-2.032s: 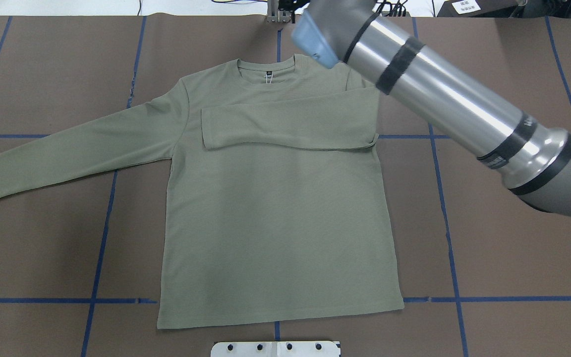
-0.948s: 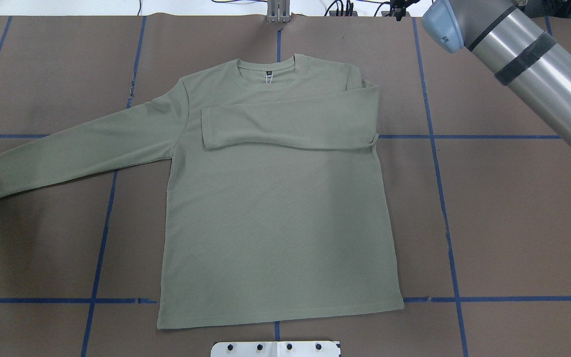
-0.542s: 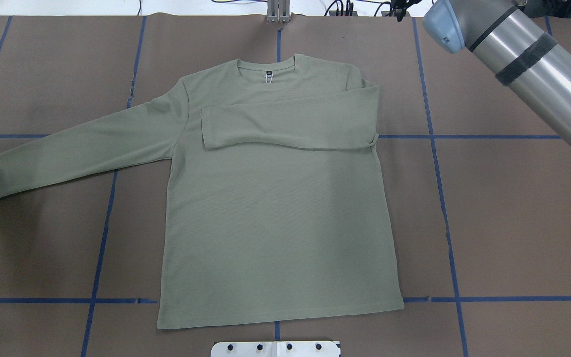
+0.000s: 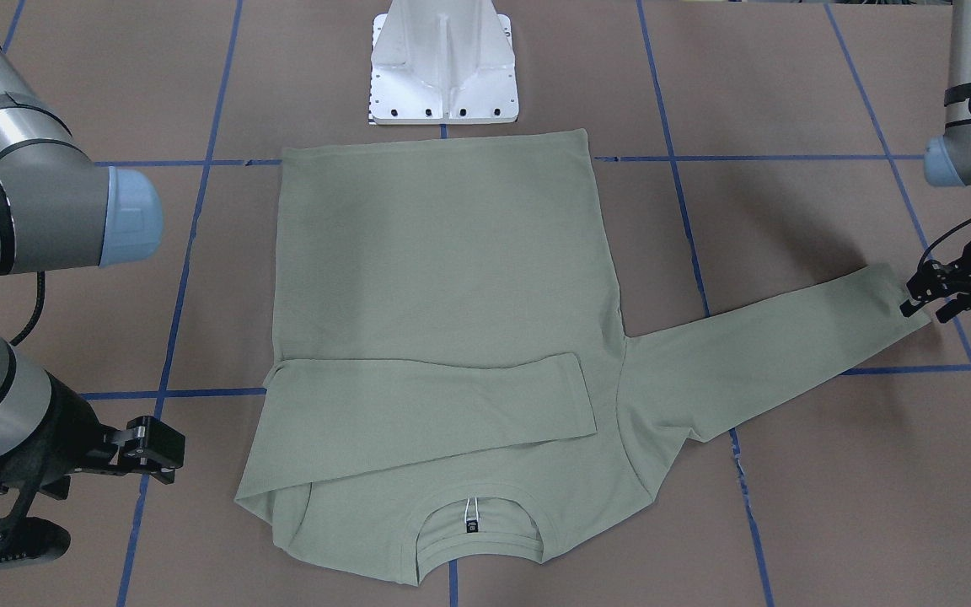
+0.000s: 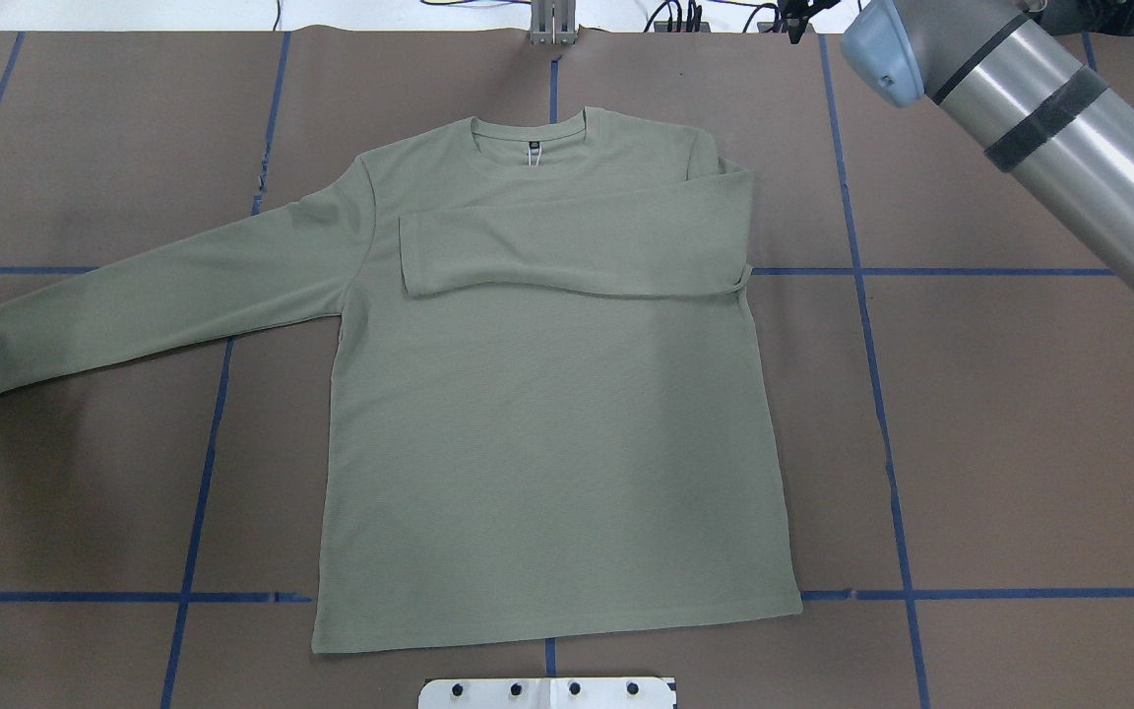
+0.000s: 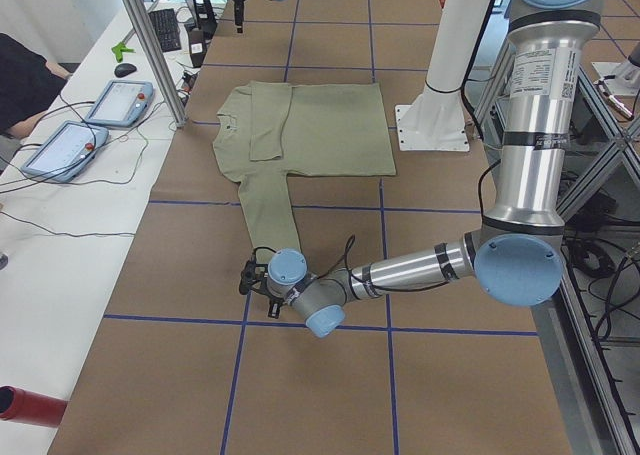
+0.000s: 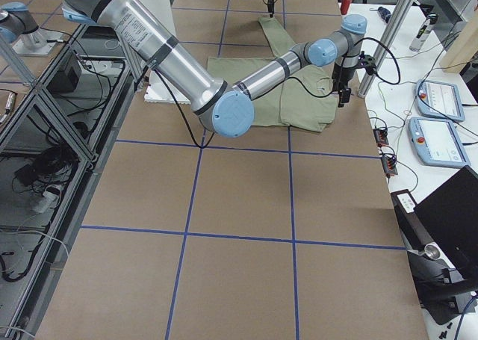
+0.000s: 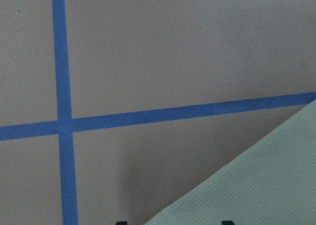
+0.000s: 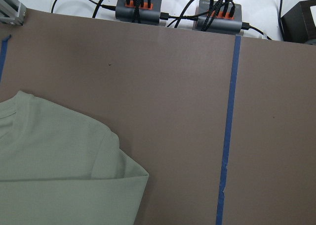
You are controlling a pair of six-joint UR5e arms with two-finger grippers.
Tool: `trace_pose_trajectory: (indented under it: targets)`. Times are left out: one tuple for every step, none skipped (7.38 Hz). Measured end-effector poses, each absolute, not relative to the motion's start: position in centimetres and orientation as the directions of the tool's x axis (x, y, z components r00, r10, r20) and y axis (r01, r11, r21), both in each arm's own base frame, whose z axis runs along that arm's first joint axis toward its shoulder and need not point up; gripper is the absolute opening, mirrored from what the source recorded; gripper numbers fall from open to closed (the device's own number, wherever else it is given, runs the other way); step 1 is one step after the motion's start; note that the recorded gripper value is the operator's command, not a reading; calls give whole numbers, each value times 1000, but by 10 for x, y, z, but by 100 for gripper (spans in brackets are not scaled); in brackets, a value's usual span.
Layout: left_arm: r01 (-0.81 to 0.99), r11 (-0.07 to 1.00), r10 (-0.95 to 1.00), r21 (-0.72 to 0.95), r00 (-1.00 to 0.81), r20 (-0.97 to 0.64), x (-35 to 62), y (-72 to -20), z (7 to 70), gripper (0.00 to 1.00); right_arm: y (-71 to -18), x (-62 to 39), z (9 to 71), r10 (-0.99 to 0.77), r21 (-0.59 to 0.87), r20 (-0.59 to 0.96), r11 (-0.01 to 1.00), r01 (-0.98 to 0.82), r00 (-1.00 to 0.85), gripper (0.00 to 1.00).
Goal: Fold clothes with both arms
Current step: 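Move the left gripper to the other sleeve cuff and grasp it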
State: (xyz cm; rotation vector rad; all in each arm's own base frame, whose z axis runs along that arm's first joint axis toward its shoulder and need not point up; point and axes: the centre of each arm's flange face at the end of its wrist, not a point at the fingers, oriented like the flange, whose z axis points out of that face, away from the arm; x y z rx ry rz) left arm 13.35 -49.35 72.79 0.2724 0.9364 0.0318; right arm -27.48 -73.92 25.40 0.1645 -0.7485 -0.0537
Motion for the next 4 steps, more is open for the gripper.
trace_pose_trajectory:
  targets:
    - [89, 966, 144, 243, 595, -791, 134, -493, 729, 61, -739, -275, 254, -107, 168, 673, 986, -10, 732, 100]
    - [88, 966, 144, 242, 595, -791, 134, -493, 730, 61, -739, -275, 254, -107, 168, 672, 986, -10, 732, 100]
    - [85, 967, 145, 241, 595, -791, 135, -493, 730, 60, -739, -275, 254, -107, 167, 672, 986, -10, 733, 100]
    - [83, 967, 146, 241, 595, -791, 136, -492, 731, 53, -739, -275, 256, -106, 166, 672, 986, -10, 733, 100]
